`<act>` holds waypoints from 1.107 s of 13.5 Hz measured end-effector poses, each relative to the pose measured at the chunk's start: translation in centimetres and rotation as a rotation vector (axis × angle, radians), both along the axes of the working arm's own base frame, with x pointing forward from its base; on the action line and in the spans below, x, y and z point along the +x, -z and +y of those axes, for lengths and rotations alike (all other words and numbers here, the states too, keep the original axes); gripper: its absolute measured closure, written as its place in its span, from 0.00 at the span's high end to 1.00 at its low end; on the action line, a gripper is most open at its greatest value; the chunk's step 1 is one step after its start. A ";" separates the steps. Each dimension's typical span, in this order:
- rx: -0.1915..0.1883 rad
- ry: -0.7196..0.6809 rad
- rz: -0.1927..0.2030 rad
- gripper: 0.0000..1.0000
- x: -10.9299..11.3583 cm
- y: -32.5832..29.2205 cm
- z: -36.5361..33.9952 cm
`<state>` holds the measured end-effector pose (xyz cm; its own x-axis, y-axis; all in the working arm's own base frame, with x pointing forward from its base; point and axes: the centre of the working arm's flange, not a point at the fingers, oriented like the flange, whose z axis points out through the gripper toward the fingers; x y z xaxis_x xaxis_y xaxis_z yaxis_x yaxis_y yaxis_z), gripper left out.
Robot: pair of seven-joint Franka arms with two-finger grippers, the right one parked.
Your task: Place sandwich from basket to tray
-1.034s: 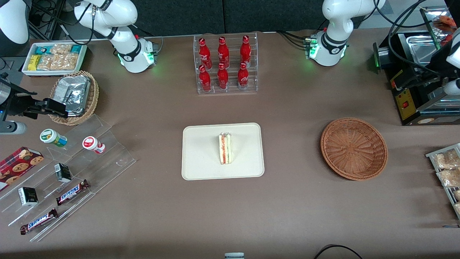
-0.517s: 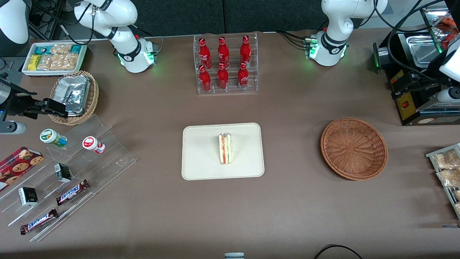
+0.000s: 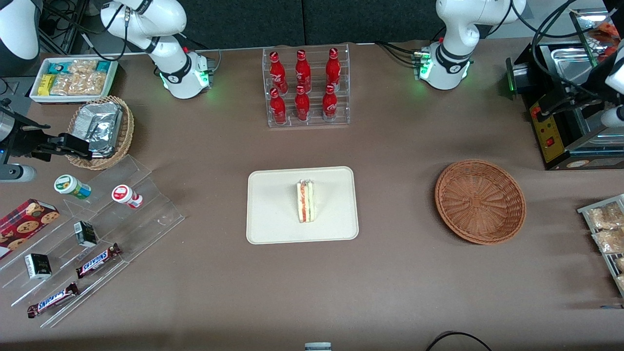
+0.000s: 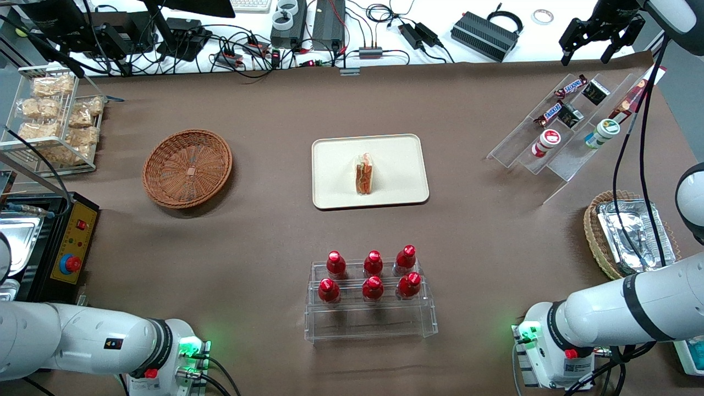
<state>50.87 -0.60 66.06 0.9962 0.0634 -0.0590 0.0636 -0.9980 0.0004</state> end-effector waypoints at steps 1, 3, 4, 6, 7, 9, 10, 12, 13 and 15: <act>0.001 0.000 -0.002 1.00 -0.2 -0.2 0.0; 0.001 0.000 0.000 1.00 -0.3 -0.1 0.0; 0.001 0.000 0.002 1.00 -0.3 0.0 0.0; 0.007 0.000 0.010 1.00 -0.3 0.4 0.1; 0.012 0.000 0.013 1.00 -0.3 0.5 0.1; 0.016 0.000 0.013 1.00 -0.3 0.5 0.2; 0.018 -0.001 0.013 1.00 -0.3 0.5 0.2; 0.021 -0.010 0.013 1.00 -0.3 0.5 0.7; 0.024 -0.016 0.013 1.00 -0.3 0.5 0.9; 0.034 -0.018 0.012 1.00 -0.3 0.5 0.6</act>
<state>50.58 0.05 65.59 0.9942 0.0832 -0.0688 0.0810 -0.9961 -0.0345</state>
